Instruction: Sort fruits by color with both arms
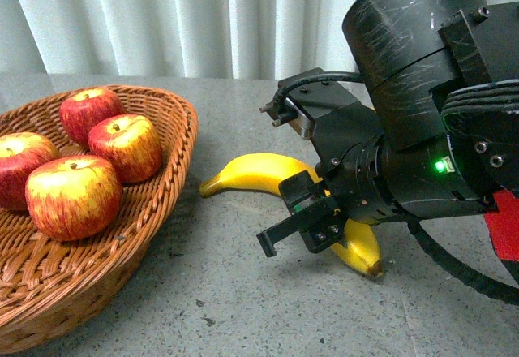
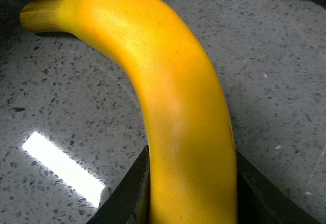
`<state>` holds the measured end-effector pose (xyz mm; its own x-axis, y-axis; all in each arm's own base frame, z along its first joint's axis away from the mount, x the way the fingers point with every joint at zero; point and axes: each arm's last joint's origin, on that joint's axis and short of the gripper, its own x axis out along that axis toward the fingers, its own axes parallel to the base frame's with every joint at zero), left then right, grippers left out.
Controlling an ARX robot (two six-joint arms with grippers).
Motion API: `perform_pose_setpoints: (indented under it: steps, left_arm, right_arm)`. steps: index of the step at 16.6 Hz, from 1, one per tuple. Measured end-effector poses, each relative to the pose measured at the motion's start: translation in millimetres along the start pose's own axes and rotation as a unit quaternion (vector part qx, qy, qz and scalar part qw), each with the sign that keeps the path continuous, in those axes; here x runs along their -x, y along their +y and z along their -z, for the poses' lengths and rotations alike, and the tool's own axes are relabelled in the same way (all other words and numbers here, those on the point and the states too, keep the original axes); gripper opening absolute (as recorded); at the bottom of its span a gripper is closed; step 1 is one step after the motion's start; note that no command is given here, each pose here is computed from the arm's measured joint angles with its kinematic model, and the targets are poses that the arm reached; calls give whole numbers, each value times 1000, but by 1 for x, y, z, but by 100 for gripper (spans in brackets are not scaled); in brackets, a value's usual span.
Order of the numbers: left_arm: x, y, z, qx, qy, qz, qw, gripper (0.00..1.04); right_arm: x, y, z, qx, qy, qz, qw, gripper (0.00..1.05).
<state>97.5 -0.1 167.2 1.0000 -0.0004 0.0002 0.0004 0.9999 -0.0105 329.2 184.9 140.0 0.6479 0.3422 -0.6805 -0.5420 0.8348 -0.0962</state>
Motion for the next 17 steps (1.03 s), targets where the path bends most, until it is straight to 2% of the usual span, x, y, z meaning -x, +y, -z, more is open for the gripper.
perform_pose_setpoints:
  steps: [5, 9, 10, 11, 12, 15, 17]
  left_arm:
    - [0, 0, 0, 0, 0, 0, 1000, 98]
    - [0, 0, 0, 0, 0, 0, 1000, 98]
    - [0, 0, 0, 0, 0, 0, 1000, 98]
    - [0, 0, 0, 0, 0, 0, 1000, 98]
    - [0, 0, 0, 0, 0, 0, 1000, 98]
    - [0, 0, 0, 0, 0, 0, 1000, 98]
    - [0, 0, 0, 0, 0, 0, 1000, 98]
  right_arm:
    - [27, -30, -18, -44, -51, 22, 998, 33]
    - [79, -83, -37, -117, -156, 32, 980, 33]
    - [117, -115, -25, -148, -214, 43, 964, 33]
    - [136, -145, 14, -152, -224, 96, 958, 33]
    - [141, -154, 34, -141, -217, 117, 959, 33]
    - [158, -172, 72, -109, -199, 163, 960, 33]
    - [172, -185, 85, -84, -191, 197, 958, 33]
